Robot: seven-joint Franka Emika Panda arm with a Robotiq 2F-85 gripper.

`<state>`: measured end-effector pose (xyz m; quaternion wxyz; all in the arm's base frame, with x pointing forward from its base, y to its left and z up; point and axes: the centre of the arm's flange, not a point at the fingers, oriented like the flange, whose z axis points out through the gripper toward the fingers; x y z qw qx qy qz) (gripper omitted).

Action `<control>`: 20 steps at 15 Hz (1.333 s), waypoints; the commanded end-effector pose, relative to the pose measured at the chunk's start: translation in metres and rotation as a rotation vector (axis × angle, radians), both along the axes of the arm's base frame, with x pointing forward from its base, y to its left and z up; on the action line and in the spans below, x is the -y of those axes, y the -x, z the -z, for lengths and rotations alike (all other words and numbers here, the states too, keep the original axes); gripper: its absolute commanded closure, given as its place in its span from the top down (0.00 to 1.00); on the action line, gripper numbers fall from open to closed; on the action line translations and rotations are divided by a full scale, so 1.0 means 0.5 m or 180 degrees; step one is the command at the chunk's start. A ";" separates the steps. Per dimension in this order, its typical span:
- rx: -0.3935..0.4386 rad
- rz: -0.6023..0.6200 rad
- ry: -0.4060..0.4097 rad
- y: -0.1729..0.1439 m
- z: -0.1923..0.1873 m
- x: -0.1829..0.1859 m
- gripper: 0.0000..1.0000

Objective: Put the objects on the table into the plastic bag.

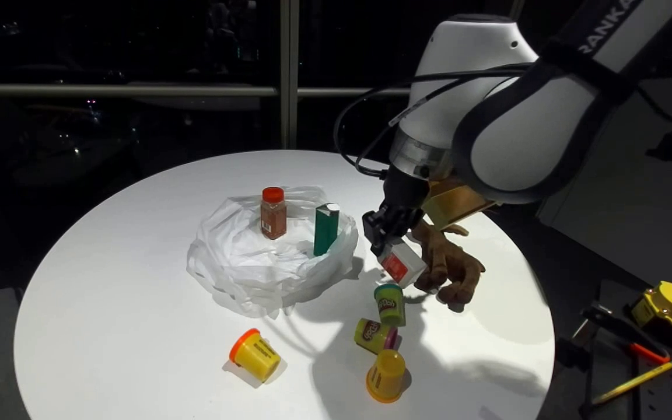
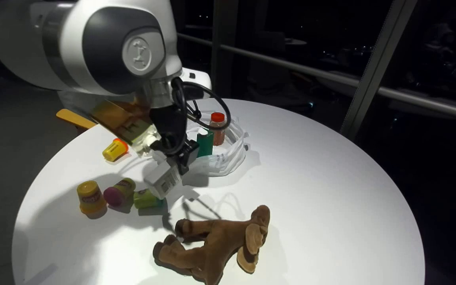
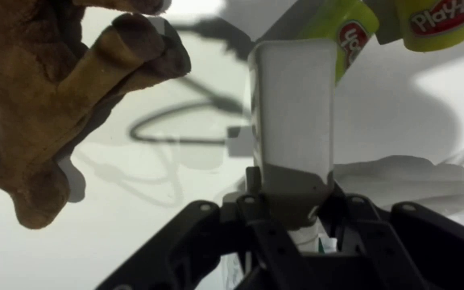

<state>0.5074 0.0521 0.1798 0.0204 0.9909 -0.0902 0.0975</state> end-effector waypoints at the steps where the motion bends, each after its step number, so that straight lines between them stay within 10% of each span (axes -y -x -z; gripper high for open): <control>1: 0.0543 -0.0086 0.0017 0.059 -0.071 -0.065 0.12; 8: 0.0884 -0.0690 0.0182 -0.013 -0.089 -0.151 0.11; 13: 0.0902 -0.0951 -0.0163 -0.083 -0.112 -0.218 0.11; 20: 0.1465 -0.0694 -0.0077 -0.216 -0.078 -0.184 0.11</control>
